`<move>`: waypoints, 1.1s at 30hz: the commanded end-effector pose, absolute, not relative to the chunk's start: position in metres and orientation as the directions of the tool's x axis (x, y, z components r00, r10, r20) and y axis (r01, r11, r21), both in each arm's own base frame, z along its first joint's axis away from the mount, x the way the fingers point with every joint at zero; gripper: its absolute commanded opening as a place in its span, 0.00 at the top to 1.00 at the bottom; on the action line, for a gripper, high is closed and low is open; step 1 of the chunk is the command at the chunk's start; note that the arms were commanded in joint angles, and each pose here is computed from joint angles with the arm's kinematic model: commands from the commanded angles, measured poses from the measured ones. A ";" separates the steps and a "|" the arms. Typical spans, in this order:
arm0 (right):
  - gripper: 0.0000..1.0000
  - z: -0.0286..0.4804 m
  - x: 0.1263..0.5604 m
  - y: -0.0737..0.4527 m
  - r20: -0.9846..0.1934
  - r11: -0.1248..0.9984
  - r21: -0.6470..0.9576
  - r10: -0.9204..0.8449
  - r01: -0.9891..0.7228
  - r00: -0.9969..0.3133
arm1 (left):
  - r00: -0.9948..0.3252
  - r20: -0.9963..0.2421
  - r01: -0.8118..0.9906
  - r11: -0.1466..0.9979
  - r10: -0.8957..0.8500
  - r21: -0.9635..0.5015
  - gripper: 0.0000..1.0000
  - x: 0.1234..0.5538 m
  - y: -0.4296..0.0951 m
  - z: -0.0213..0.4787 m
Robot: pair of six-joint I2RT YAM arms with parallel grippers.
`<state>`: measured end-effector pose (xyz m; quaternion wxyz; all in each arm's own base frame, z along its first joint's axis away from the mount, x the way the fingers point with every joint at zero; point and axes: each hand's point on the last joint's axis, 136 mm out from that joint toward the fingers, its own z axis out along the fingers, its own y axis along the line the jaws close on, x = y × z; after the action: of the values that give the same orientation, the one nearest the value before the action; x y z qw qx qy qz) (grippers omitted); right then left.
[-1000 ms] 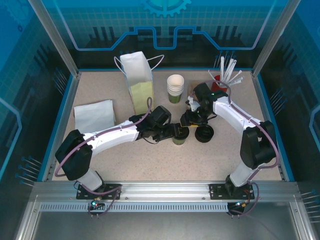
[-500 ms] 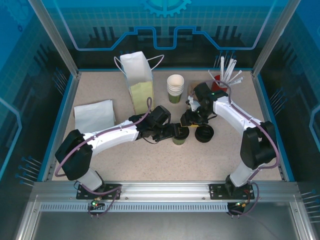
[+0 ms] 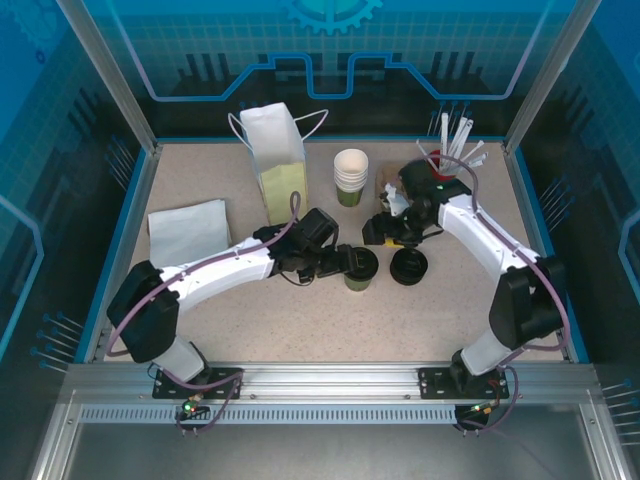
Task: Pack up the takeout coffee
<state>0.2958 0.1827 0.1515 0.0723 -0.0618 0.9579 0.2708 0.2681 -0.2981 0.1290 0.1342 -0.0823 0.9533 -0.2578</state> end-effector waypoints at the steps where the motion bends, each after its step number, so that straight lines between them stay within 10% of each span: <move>1: 0.23 0.156 0.281 0.192 -0.140 0.782 0.609 -0.060 -0.134 -0.988 | -0.927 -0.291 -0.046 0.840 -0.238 -0.540 0.14 0.276 -0.287 0.162; 33: 0.18 0.134 0.301 0.260 -0.073 0.650 0.745 -0.144 -0.150 -0.987 | -0.854 -0.339 -0.162 0.821 -0.394 -0.547 0.14 0.267 -0.194 0.177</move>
<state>0.2977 0.2441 0.1285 0.0095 -0.0663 0.9183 0.3901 0.2733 -0.2019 0.1851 0.2360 -0.1478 0.9228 -0.2663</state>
